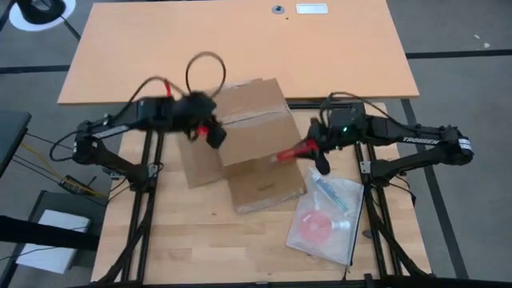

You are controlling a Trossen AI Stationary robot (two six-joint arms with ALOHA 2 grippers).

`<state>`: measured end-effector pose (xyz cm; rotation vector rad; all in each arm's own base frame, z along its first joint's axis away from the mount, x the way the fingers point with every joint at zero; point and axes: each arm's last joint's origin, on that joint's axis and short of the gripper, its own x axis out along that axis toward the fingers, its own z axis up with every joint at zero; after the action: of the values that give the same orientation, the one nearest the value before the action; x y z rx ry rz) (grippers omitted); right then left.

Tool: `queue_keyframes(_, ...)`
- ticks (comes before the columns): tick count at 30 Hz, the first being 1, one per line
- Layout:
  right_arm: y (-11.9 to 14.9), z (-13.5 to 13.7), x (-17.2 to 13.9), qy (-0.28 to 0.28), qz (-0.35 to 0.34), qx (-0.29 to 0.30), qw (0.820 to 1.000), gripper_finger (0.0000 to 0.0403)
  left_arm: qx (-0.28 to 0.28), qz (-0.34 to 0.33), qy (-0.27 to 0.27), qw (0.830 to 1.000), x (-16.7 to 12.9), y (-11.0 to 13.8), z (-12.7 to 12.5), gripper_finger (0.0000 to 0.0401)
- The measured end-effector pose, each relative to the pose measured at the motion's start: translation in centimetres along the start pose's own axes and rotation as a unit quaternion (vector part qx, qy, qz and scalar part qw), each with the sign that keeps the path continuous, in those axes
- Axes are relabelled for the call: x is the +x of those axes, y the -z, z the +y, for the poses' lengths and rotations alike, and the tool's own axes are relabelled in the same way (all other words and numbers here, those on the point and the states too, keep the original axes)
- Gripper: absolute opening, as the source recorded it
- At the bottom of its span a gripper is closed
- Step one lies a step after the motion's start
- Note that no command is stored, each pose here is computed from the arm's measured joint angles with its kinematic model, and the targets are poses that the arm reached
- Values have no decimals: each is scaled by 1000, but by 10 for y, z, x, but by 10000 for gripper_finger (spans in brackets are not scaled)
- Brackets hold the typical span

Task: Unpack boxes
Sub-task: Break down cardboard box until it is fully flat

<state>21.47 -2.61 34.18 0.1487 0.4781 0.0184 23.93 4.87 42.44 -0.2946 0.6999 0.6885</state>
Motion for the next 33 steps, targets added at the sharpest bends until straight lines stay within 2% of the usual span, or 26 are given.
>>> queue_keyframes(2,8,6,6,6,43,-1,999,132,37,12,-41,998,18,-3,20,156)
queue_keyframes(5,18,8,17,46,94,-7,994,132,77,30,-88,993,48,-3,48,156)
queue_keyframes(9,28,5,40,61,147,-2,987,132,89,45,-126,987,88,11,77,156)
queue_keyframes(13,36,-3,60,94,181,25,979,132,74,95,-105,987,114,35,95,156)
queue_keyframes(18,39,-17,72,138,199,30,970,132,62,151,-77,984,127,61,97,156)
queue_keyframes(23,35,-30,66,143,207,8,968,132,23,164,-53,985,132,72,87,156)
queue_keyframes(28,32,-41,53,162,207,-14,965,132,-6,194,-43,980,122,78,75,156)
queue_keyframes(30,31,-43,51,172,208,-27,962,132,-16,203,-20,979,115,79,68,156)
queue_keyframes(33,34,-43,42,167,233,-36,957,132,-40,226,-20,973,104,84,59,156)
